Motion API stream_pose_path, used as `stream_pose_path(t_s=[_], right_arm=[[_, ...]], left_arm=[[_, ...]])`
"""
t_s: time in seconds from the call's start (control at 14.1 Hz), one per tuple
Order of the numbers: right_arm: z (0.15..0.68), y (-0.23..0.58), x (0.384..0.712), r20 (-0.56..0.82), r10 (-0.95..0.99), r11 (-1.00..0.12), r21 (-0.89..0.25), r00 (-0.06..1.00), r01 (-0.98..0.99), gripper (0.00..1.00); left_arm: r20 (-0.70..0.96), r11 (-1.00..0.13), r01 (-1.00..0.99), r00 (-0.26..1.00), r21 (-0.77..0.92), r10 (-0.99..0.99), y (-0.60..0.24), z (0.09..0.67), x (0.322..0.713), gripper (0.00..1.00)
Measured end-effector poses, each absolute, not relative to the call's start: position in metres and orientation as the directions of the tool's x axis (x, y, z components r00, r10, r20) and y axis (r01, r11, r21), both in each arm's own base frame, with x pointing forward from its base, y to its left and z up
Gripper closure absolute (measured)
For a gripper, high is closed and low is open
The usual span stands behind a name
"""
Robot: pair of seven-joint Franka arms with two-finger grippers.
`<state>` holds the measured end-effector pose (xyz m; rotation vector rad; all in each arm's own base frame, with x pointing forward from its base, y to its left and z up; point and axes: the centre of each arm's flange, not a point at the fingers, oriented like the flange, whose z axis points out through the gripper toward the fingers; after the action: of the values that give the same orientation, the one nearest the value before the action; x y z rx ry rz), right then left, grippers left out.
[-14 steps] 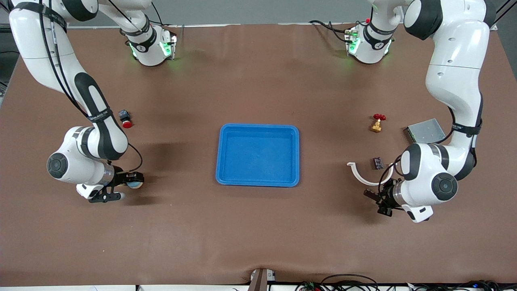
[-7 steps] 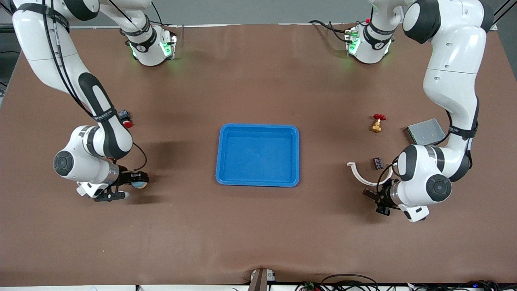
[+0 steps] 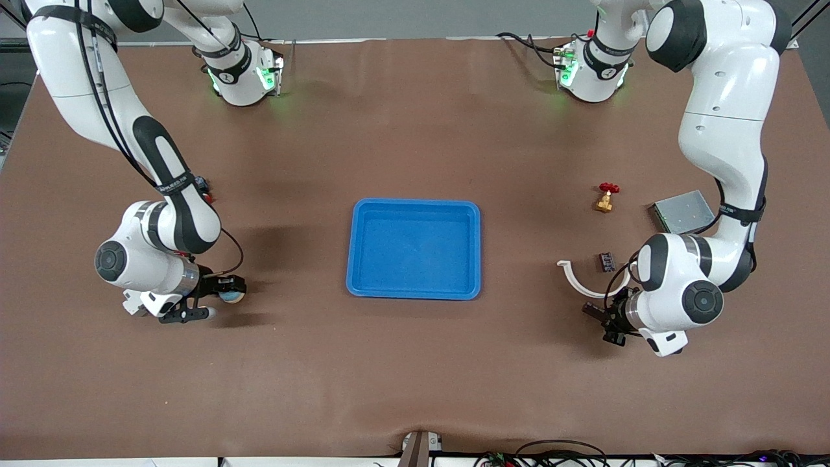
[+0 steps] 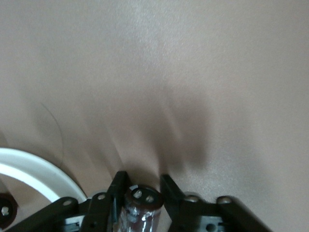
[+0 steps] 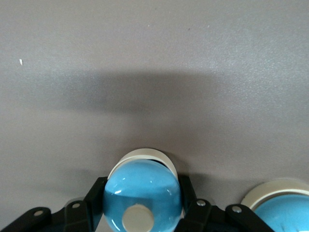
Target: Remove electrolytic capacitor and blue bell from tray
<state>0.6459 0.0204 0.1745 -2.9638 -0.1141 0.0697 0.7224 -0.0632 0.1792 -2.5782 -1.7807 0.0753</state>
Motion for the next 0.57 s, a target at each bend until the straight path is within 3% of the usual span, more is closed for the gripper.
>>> stream_pose_path(t_s=[0.14, 0.43, 0.57], right_arm=[[0.174, 0.02, 0.646, -0.04, 0.079, -0.982, -0.176, 0.996, 0.07, 0.34], [0.175, 0.019, 0.646, -0.041, 0.076, -0.982, -0.177, 0.996, 0.068, 0.01], [0.183, 0.02, 0.646, -0.043, 0.08, -0.981, -0.179, 0.996, 0.071, 0.0]], left_arm=[[-0.012, -0.372, 0.928, 0.371, -0.033, 0.928, -0.063, 0.181, 0.724, 0.38], [0.021, -0.394, 0.919, 0.394, -0.008, 0.919, -0.055, 0.2, 0.731, 0.01], [0.029, -0.433, 0.901, 0.433, -0.016, 0.901, -0.047, 0.216, 0.732, 0.0]])
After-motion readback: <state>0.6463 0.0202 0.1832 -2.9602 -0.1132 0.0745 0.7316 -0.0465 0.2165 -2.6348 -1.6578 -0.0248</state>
